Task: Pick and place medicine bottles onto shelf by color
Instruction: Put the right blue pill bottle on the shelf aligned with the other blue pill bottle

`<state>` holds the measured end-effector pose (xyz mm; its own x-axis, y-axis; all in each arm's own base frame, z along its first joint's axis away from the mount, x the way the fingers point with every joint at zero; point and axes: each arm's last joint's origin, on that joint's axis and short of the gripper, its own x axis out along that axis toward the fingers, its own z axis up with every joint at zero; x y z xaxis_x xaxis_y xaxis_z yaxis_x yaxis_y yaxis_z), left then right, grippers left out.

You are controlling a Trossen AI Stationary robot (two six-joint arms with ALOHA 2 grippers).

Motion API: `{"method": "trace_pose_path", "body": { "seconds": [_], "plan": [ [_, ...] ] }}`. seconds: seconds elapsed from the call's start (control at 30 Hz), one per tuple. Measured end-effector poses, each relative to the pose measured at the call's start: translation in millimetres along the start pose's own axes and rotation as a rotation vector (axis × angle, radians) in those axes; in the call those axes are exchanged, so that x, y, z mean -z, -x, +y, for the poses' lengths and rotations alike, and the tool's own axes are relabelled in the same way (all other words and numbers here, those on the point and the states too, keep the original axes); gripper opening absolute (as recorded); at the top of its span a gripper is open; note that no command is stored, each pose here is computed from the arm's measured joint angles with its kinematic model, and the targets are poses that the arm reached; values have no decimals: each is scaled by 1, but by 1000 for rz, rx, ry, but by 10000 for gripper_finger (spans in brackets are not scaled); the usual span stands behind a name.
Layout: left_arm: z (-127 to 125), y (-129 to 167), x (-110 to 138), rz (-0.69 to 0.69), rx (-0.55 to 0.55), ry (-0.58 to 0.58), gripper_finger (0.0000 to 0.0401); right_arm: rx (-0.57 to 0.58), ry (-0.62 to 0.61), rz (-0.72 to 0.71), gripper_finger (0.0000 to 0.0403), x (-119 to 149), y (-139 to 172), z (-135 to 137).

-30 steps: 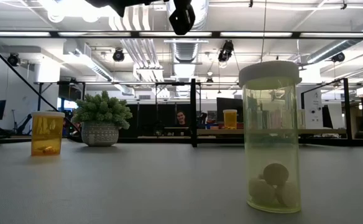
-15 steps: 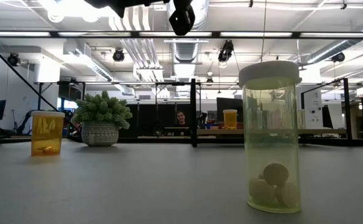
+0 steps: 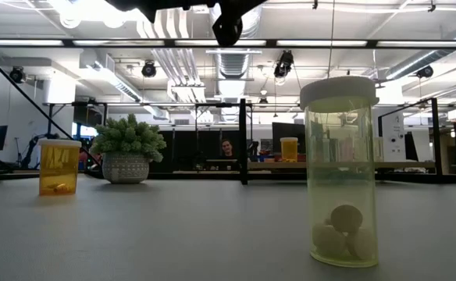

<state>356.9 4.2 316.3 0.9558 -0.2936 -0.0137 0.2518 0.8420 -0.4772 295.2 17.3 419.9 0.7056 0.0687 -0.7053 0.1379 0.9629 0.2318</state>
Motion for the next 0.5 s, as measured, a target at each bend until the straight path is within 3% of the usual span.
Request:
{"method": "trace_pose_path", "body": {
  "seconds": [0.27,0.5],
  "plan": [
    [11,4,-6,-45,-78,-1,217,161,-94,77,105,12,29,-35],
    [22,8,-13,-95,-153,-4,217,316,-162,227,105,27,19,-77]
  ]
}}
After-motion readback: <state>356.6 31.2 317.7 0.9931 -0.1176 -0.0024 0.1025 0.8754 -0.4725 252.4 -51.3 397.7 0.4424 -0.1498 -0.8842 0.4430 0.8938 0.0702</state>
